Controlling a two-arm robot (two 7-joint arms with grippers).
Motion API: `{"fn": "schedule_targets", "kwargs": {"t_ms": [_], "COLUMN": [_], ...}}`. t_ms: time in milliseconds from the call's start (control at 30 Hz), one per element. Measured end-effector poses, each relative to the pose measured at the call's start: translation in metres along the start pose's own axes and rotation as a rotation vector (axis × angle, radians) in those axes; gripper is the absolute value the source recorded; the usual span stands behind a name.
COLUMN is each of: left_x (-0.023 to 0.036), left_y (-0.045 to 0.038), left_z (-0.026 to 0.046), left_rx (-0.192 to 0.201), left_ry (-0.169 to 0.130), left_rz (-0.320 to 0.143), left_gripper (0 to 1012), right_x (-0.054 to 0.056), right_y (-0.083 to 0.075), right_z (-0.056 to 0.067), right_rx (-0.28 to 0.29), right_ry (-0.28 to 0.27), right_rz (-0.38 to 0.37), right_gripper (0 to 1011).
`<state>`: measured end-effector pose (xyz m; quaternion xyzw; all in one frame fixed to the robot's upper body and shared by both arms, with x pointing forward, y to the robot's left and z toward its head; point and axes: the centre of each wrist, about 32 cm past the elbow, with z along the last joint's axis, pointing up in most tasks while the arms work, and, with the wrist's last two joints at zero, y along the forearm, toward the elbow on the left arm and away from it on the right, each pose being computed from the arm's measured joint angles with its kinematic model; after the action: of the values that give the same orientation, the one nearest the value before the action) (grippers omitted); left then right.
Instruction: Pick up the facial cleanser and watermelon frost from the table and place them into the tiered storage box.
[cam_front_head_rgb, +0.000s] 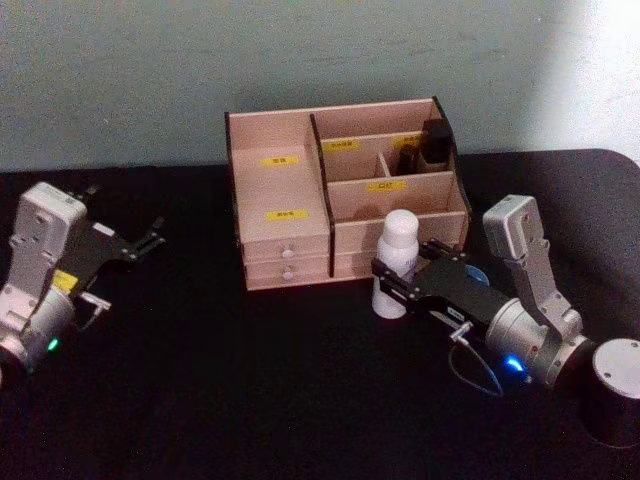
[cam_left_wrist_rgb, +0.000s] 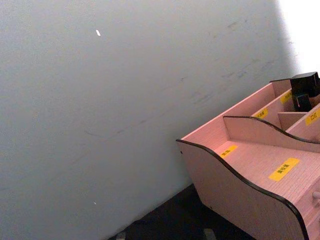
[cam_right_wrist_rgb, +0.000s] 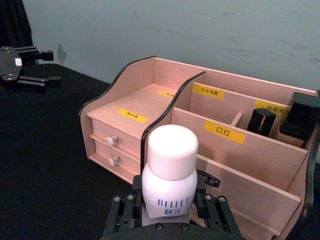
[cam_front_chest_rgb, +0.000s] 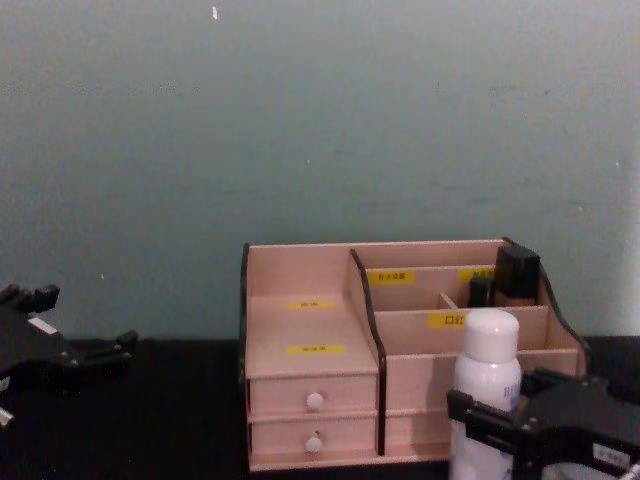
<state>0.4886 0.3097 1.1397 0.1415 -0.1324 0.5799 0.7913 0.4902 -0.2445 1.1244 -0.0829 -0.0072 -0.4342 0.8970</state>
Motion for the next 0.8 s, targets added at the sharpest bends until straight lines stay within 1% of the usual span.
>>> {"fn": "schedule_targets", "kwargs": {"t_ms": [233,367,467,500,567,600,633,700,800], "left_x": [0.0000,0.0000,0.0000,0.0000,0.0000,0.0000,0.0000,0.0000,0.0000], "left_y": [0.0000,0.0000,0.0000,0.0000,0.0000,0.0000,0.0000,0.0000,0.0000], "left_z": [0.0000,0.0001,0.0000,0.0000,0.0000,0.0000,0.0000,0.0000,0.0000], "left_rx": [0.000,0.000,0.000,0.000,0.000,0.000,0.000,0.000,0.000], "left_ry": [0.000,0.000,0.000,0.000,0.000,0.000,0.000,0.000,0.000], "left_rz": [0.000,0.000,0.000,0.000,0.000,0.000,0.000,0.000,0.000], "left_gripper": [1001,1001,1001,1001,1001,1001,1001,1001,1001], "right_x": [0.000,0.001,0.002,0.002,0.004,0.004,0.005,0.007,0.008], "right_y": [0.000,-0.002,-0.004,-0.004,-0.006,-0.006,-0.007,-0.008,-0.009], "right_z": [0.000,0.001,0.007,0.007,0.015,0.015,0.019,0.026,0.034], "right_rx": [0.000,0.012,0.024,0.024,0.034,0.034,0.040,0.053,0.071], "right_ry": [0.000,-0.010,-0.014,-0.014,-0.008,-0.008,-0.005,-0.002,-0.001], "right_rz": [0.000,0.025,0.058,0.058,0.074,0.074,0.080,0.084,0.085], "right_gripper": [600,600,600,600,600,600,600,600,600]}}
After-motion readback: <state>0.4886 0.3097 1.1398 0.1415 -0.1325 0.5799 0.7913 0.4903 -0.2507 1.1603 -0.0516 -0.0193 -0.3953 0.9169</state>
